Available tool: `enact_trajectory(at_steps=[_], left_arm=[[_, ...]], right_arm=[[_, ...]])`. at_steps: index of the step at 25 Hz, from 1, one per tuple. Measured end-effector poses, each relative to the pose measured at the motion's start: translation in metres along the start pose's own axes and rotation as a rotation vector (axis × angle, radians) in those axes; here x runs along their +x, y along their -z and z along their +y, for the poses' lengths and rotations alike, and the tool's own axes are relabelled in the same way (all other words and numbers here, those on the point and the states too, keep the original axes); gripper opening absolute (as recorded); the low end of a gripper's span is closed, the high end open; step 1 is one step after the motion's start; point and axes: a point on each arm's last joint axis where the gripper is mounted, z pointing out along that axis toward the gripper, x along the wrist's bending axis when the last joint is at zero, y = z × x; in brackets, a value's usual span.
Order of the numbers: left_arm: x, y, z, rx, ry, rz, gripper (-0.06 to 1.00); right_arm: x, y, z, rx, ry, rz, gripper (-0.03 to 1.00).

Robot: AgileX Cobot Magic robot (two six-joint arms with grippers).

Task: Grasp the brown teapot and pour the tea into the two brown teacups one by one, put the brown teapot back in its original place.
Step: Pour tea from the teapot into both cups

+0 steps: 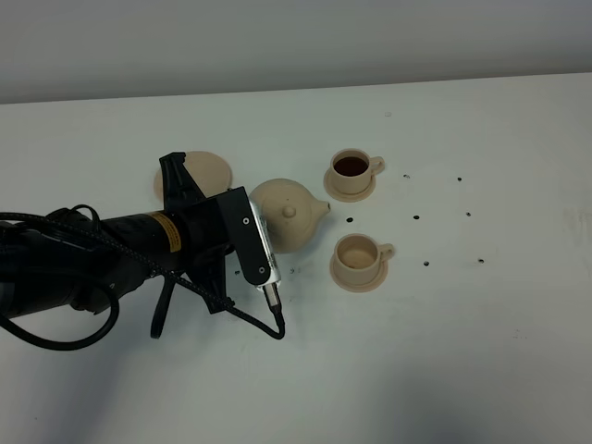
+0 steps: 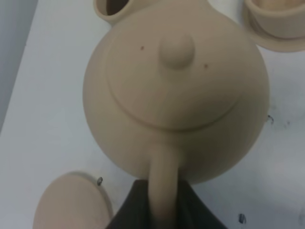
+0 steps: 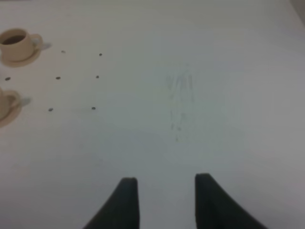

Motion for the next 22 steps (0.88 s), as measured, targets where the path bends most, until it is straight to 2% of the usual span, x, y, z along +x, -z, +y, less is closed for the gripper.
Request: enact_trajectory(at_steps=[5,12,22], left_arm=[[0.001,0.0029,0.0015,-0.011,-0.061,0.007,0.08],[0.0019,0.0036,0.0033,-0.028,-0.214,0.017,0.08],[0.0021,0.0036,0.0041,-0.035,-0.303,0.021,0.08]], right_arm=[[0.0,0.0,0.0,0.0,0.0,0.0,0.31],[0.0,0.0,0.0,0.0,0.0,0.0,0.31],[0.0,0.0,0.0,0.0,0.0,0.0,0.31]])
